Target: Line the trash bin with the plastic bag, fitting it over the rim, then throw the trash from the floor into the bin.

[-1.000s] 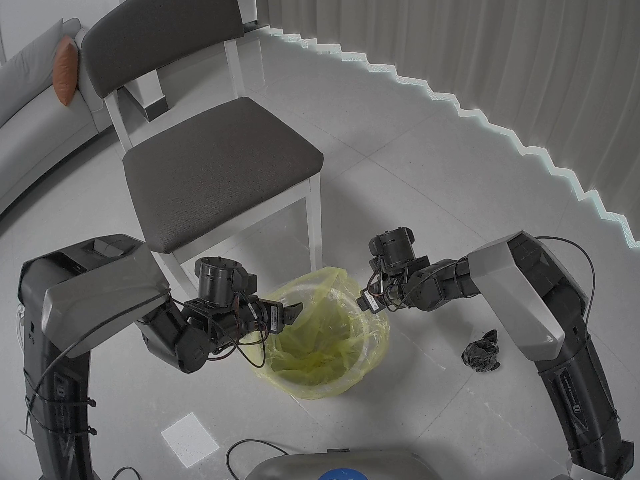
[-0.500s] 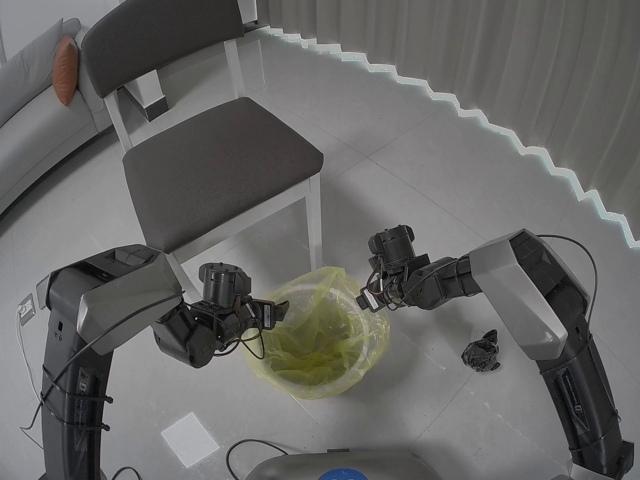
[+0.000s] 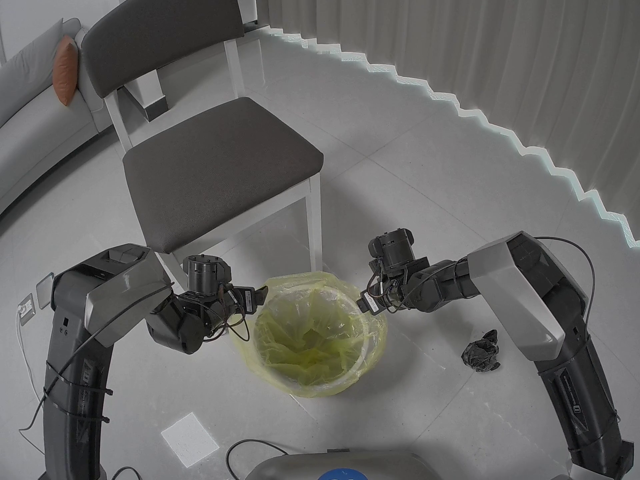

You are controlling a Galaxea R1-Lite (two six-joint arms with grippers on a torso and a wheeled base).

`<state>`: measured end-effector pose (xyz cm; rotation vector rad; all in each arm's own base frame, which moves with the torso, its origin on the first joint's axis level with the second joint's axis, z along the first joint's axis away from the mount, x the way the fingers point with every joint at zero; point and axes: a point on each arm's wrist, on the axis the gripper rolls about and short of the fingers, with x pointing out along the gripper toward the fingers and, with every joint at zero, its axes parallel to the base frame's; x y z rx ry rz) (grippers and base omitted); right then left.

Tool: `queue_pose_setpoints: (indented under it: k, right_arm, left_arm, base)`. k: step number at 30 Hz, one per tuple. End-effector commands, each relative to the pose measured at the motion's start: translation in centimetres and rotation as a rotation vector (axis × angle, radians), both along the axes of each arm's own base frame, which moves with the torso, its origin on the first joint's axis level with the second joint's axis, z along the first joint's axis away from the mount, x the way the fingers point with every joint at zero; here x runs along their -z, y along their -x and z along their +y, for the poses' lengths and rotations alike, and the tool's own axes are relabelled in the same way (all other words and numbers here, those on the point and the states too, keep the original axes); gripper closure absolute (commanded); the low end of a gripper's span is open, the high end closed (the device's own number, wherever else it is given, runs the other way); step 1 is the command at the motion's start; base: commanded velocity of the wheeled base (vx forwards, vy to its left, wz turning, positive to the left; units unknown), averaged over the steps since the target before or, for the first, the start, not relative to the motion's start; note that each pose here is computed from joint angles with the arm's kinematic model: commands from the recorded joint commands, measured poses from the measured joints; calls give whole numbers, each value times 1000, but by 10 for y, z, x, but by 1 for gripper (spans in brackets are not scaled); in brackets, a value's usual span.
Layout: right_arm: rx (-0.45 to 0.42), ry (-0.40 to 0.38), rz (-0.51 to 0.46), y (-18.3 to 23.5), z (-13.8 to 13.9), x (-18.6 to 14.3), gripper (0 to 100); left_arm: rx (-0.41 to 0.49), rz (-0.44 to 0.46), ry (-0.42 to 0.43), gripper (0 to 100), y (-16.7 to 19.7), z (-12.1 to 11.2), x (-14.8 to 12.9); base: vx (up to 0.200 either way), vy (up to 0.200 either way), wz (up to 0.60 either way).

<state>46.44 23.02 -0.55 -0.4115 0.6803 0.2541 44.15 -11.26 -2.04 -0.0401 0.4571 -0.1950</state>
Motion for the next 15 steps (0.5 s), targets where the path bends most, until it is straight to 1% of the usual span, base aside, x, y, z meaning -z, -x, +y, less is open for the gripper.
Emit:
queue_pose_setpoints:
  k: [1,7,15]
  right_arm:
    - [7,6,12,-2,-3,8,0]
    - [8,12,23,-3,-3,18,0]
    - [10,16,33,-3,-4,24,0]
  left_arm:
    - [-5,12,-1,0,-4,2,11]
    - [-21,29,-3,0,-6,11,20]
    - [-26,52,-6,0,-3,13,28]
  base:
    - [0,0,0]
    - [0,0,0]
    - [0,0,0]
